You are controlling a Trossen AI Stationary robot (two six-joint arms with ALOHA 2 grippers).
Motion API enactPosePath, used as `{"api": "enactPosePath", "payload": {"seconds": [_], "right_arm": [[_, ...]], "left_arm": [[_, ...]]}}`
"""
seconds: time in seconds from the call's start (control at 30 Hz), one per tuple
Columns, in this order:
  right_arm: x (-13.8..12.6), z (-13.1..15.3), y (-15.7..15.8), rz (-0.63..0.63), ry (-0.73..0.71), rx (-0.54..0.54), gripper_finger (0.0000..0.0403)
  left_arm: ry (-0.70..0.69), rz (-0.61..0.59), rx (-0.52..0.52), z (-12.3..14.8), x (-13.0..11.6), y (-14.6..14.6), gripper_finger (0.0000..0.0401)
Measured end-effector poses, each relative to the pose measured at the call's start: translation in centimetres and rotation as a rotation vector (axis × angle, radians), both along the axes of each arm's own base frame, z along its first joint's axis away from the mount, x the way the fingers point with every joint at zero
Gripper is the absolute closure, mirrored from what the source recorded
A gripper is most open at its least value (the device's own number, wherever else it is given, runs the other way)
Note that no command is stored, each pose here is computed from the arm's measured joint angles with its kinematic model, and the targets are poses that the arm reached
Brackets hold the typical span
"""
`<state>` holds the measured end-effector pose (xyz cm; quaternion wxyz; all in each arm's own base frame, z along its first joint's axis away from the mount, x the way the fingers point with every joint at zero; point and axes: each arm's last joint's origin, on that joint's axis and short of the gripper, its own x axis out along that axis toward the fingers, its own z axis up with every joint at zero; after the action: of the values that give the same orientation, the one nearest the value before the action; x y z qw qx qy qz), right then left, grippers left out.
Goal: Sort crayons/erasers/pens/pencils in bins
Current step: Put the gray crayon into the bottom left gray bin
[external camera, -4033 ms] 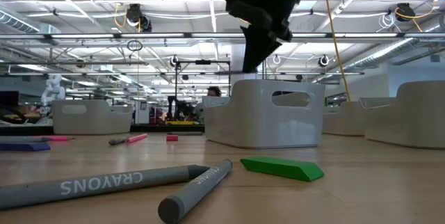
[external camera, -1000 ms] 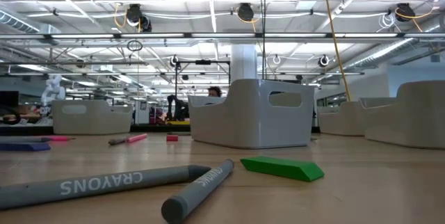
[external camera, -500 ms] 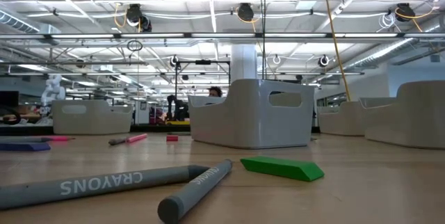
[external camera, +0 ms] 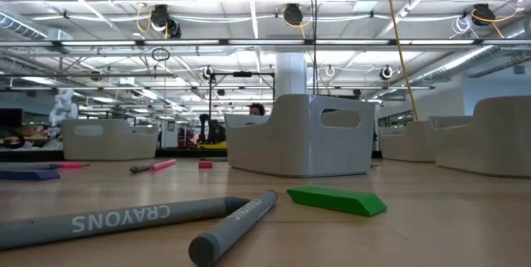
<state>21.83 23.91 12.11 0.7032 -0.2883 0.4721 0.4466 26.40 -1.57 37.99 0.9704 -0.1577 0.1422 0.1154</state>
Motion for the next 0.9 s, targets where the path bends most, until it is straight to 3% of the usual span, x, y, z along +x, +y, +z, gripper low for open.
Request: {"api": "enactPosePath", "payload": {"seconds": [0.53,0.7,0.9], "right_arm": [[0.5,4.5,-2.5,-0.234,-0.089,0.019,0.0383],[1.4,6.7,-4.8,-0.437,-0.134,0.040,0.0384],[2.8,10.2,-8.2,-0.690,-0.323,0.081,0.0384]], "left_arm": [[-0.005,0.030,-0.016,0.0,0.0,0.6,0.0178],[-0.007,0.006,-0.033,0.0,0.0,0.5,0.0178],[0.010,-0.068,-0.078,-0.1,0.0,0.3,0.0178]]}}
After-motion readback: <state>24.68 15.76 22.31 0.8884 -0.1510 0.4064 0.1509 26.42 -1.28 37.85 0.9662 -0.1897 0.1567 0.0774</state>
